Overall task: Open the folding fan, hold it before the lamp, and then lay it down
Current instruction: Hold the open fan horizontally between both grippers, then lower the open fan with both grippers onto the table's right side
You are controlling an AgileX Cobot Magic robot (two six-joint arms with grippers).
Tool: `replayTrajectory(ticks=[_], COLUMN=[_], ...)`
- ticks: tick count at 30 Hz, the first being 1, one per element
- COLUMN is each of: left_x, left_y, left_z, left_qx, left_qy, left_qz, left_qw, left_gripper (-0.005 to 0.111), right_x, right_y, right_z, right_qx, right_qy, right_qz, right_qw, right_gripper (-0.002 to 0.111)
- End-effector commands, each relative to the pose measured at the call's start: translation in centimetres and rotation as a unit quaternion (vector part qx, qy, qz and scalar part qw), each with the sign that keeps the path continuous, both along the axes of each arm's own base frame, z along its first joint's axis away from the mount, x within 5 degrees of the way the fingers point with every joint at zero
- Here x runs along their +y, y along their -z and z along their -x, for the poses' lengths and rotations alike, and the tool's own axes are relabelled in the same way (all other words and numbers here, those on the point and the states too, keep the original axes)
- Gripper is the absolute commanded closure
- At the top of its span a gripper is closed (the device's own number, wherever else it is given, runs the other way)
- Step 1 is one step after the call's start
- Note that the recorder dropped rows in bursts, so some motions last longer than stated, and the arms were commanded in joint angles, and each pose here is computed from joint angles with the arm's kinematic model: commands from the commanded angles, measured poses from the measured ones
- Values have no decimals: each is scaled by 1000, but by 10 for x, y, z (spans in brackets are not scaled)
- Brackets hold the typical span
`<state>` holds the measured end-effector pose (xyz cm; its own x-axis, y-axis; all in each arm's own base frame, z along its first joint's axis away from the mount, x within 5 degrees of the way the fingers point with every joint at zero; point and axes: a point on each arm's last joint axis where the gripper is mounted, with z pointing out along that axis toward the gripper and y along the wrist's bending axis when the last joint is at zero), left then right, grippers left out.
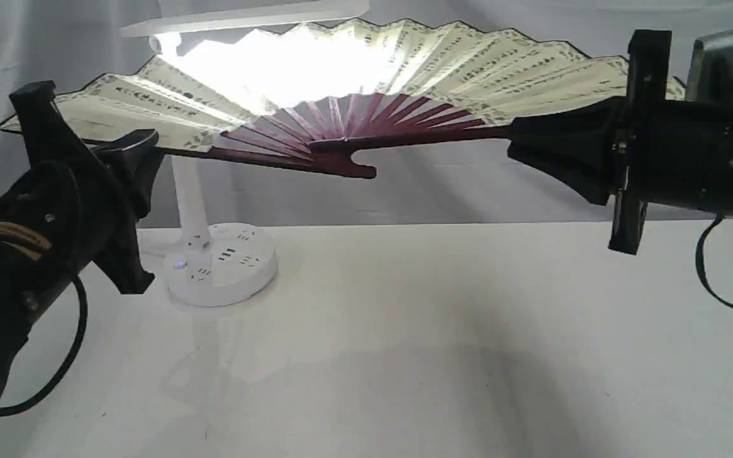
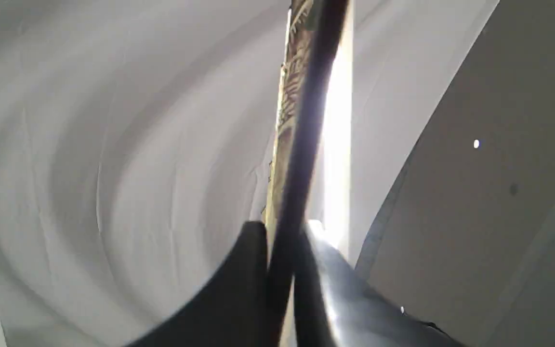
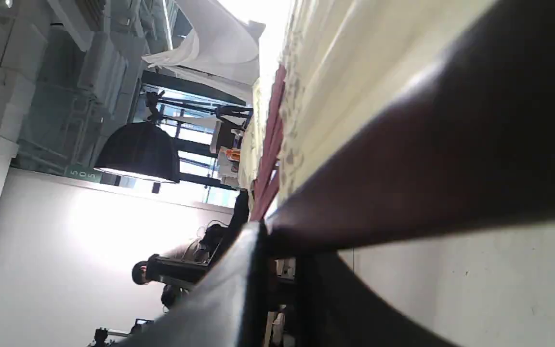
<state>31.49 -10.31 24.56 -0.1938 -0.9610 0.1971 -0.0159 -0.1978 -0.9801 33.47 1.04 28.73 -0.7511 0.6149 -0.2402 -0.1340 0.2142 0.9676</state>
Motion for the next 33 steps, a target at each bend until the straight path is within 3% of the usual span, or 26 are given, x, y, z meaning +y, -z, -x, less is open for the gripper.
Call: replayTrajectory(ticks=[1, 17, 25, 33], left_x=[18, 23, 16, 11], left_y=[-15, 4, 15, 15], left_z=[-3, 6, 8, 9], left_qx=[-32, 5, 49, 41], left_qy=[-64, -72, -34, -8], left_qz=[75, 67, 32, 3], left_qw=[995, 995, 998, 999], left_gripper=[107, 107, 107, 107], right_x=[-8, -8, -9, -10], right_y=[0, 8, 32, 52], right_z=[0, 1, 9, 18], right_qx=[-1, 11, 50, 73], right_qy=[21, 18, 39, 51], right_qz=[23, 33, 51, 74], right_qw=[1000, 999, 997, 993], right_gripper=[108, 108, 108, 108])
